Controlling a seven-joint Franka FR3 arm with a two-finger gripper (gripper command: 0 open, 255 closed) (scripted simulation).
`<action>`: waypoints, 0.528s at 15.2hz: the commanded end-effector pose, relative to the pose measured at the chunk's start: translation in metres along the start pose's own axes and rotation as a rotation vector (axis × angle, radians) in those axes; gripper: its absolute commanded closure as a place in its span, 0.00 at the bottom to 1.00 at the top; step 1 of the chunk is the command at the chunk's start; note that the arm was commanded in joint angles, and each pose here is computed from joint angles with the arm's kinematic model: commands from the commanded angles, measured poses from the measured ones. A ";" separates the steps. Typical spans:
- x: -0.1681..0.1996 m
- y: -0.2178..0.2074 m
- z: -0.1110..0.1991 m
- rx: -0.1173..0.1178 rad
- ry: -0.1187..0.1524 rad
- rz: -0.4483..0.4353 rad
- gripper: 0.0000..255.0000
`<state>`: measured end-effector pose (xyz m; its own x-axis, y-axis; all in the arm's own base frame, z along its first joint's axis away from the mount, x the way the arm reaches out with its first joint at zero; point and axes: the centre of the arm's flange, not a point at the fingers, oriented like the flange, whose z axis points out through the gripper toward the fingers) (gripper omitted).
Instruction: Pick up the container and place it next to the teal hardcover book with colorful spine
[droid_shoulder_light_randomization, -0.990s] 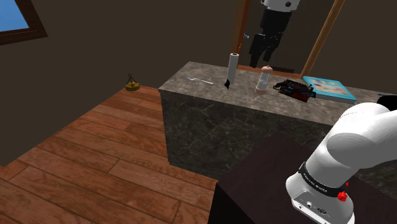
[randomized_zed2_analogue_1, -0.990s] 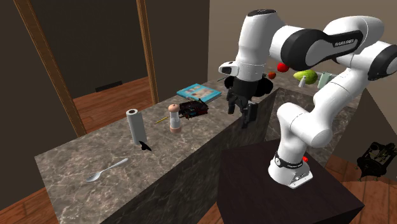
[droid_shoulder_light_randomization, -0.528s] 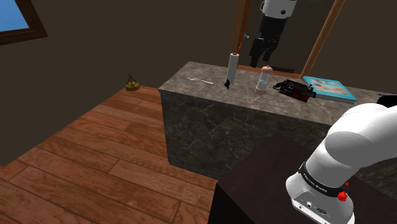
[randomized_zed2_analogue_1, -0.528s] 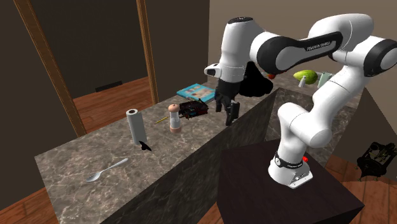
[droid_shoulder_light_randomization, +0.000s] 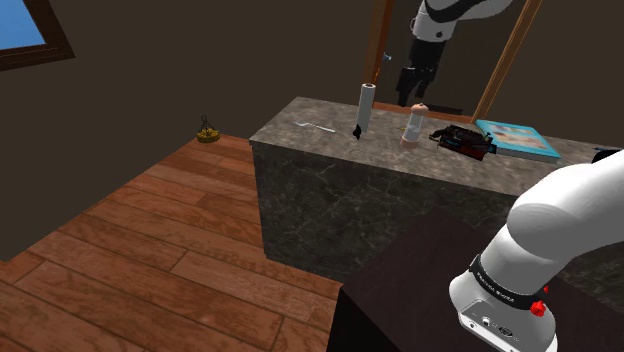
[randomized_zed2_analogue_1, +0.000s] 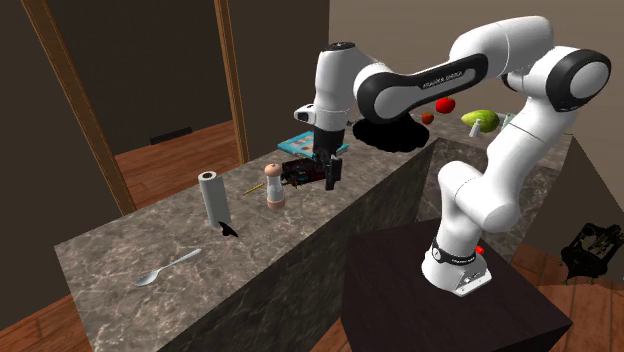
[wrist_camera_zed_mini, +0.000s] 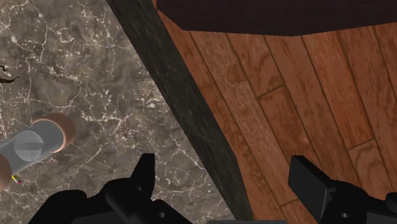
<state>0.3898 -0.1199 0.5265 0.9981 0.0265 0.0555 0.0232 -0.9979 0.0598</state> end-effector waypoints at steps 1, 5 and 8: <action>0.011 0.019 0.010 -0.008 -0.004 0.005 0.00; 0.030 0.063 0.029 -0.023 -0.011 0.017 0.00; 0.044 0.096 0.043 -0.035 -0.017 0.026 0.00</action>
<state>0.4348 -0.2079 0.4951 0.9991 0.0020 0.0426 -0.0018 -0.9961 0.0885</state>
